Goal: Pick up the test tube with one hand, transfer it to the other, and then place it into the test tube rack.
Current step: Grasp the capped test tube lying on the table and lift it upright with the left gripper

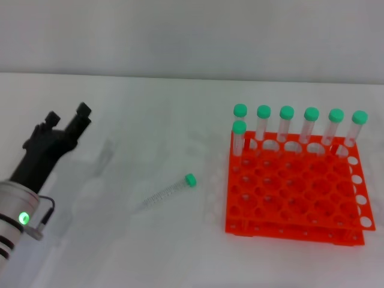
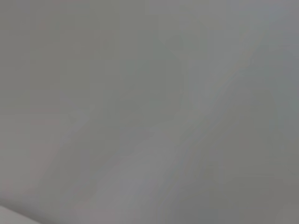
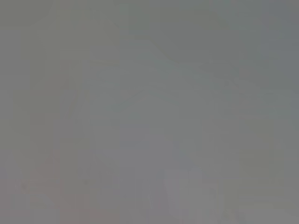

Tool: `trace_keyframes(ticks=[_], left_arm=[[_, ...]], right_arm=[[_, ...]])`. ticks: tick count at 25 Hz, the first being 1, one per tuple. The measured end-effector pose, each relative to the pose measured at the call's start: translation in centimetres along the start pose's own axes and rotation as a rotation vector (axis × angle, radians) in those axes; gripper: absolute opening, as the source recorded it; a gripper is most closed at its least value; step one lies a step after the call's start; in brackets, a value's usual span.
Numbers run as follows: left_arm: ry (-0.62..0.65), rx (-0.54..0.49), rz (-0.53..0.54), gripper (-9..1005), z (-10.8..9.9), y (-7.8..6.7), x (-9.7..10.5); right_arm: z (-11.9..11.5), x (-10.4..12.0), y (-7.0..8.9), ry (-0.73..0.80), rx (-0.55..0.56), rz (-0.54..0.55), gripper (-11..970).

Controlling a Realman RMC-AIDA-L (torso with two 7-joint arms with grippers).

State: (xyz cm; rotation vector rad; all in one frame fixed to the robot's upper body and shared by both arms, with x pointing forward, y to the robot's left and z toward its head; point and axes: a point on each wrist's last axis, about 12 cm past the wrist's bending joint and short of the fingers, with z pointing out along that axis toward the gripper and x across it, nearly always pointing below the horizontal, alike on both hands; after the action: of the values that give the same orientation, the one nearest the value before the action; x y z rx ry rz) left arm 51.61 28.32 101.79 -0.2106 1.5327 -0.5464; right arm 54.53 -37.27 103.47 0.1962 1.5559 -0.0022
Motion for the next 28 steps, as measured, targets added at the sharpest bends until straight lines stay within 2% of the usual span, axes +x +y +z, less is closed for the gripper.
trace_keyframes(ticks=[5,10,15,18,23,28], left_arm=[[0.149,0.121,-0.112,892,2.3,2.6,-3.7],[0.357,0.220,-0.128,892,4.8,3.5,-7.6],[0.556,0.295,-0.066,891,7.4,2.4,-10.9],[0.656,0.346,-0.015,891,8.6,1.3,-12.4],[0.785,0.409,0.076,891,10.4,-0.9,-13.6],[0.931,0.446,0.171,890,11.9,-2.9,-13.6]], right_arm=[[0.1,-0.1,0.1,-0.003,-0.002,-0.001,870],[0.3,-0.2,0.1,-0.005,-0.005,-0.002,869],[0.3,-0.2,0.1,-0.007,-0.005,-0.003,869],[0.3,-0.3,0.1,-0.007,-0.006,-0.003,869],[0.4,-0.3,0.1,-0.008,-0.006,-0.004,869],[0.4,-0.3,0.1,-0.009,-0.005,-0.004,870]])
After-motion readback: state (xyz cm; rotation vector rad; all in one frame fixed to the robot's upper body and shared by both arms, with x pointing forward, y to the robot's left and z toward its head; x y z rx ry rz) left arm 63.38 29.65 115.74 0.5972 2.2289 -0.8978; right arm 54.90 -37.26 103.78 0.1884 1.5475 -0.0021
